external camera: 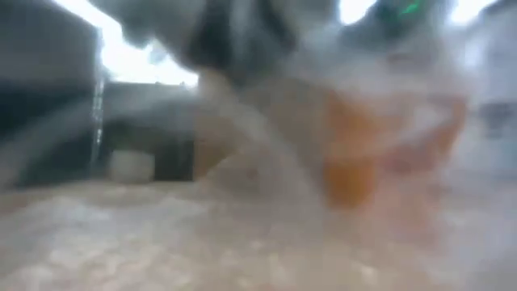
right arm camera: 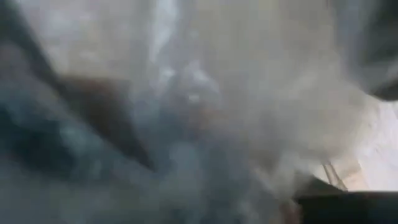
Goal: Wrap mug
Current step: Wrap the orange mug with transparent bubble wrap
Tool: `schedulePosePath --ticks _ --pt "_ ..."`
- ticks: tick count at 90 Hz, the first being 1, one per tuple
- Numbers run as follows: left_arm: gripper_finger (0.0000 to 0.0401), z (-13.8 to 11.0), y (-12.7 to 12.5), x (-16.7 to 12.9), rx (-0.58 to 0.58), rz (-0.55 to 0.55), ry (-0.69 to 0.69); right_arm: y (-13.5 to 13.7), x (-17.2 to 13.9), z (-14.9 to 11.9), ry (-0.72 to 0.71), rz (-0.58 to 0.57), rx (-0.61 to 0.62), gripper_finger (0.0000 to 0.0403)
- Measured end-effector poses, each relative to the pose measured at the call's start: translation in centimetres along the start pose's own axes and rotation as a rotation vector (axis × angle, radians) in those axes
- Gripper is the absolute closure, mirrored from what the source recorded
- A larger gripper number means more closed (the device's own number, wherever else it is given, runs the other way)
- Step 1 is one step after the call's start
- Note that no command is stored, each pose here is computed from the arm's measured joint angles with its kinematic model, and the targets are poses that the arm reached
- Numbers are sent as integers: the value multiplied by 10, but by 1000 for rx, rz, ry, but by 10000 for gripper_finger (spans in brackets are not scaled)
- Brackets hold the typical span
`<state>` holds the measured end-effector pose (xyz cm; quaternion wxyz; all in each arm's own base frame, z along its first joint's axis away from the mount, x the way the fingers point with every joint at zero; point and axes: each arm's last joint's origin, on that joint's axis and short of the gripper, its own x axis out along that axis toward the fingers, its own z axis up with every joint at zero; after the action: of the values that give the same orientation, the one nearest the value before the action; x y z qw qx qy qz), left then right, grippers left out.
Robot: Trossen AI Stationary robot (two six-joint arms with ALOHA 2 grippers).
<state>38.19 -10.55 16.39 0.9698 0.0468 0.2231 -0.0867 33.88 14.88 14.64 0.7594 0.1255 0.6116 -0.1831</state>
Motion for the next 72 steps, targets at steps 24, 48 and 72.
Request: schedulePosePath --ticks 24,48,72 --pt "163 0 0 0 -10 0 2 0 0 1 13 26 -9 225" --pt "163 0 0 0 -1 1 1 0 0 1 14 22 -12 349" --pt "163 2 7 -4 44 60 29 -13 2 13 -20 -43 -118 238"
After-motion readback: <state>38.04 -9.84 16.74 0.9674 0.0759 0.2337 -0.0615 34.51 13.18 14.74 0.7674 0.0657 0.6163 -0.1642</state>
